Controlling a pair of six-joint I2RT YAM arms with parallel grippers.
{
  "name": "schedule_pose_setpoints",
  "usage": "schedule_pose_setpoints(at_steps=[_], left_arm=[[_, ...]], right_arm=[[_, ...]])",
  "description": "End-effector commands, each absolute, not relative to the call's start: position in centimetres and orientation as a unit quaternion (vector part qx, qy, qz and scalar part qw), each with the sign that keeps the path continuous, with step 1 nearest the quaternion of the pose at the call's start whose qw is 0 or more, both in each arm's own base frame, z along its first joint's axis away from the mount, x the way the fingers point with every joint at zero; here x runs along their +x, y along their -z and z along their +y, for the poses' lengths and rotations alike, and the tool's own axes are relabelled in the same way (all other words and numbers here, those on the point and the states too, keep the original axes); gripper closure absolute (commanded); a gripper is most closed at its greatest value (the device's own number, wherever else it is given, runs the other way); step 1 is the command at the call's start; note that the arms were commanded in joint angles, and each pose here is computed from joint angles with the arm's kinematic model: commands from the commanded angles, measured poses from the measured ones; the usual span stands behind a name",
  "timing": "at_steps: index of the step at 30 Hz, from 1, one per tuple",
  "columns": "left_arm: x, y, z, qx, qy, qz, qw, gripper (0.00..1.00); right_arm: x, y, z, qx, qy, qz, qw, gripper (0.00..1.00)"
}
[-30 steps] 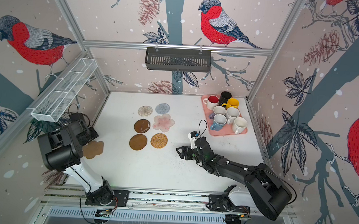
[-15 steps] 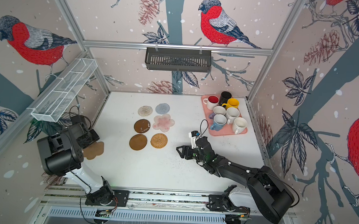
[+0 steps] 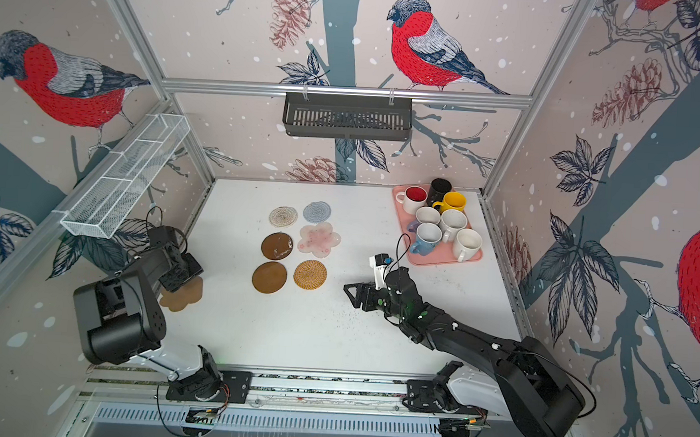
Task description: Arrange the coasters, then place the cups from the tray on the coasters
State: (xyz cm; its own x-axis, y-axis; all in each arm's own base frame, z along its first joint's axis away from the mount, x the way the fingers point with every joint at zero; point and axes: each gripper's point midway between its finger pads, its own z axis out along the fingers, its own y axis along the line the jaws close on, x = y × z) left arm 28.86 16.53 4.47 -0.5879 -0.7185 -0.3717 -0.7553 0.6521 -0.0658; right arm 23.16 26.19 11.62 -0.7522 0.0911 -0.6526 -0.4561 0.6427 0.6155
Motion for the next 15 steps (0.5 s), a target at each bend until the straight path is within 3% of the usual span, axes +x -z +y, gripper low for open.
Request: schedule_pose_setpoints(at_steps=[1,5,15], left_arm=[[28.0,-5.1,17.5,-0.433,-0.051,0.883,0.174,0.38],[27.5,-5.5,18.5,-0.422,-0.046,0.89,0.168,0.2],[26.6,-4.5,19.3,-0.407,-0.057,0.898,0.156,0.15]], right_arm=[[23.3,-11.8,26.2,-0.112,-0.407,0.839,0.343,0.24],[23.3,-11.8,26.1,-0.112,-0.405,0.84,0.343,0.24],[23.3,-11.6,26.1,-0.111,-0.403,0.842,0.341,0.24]])
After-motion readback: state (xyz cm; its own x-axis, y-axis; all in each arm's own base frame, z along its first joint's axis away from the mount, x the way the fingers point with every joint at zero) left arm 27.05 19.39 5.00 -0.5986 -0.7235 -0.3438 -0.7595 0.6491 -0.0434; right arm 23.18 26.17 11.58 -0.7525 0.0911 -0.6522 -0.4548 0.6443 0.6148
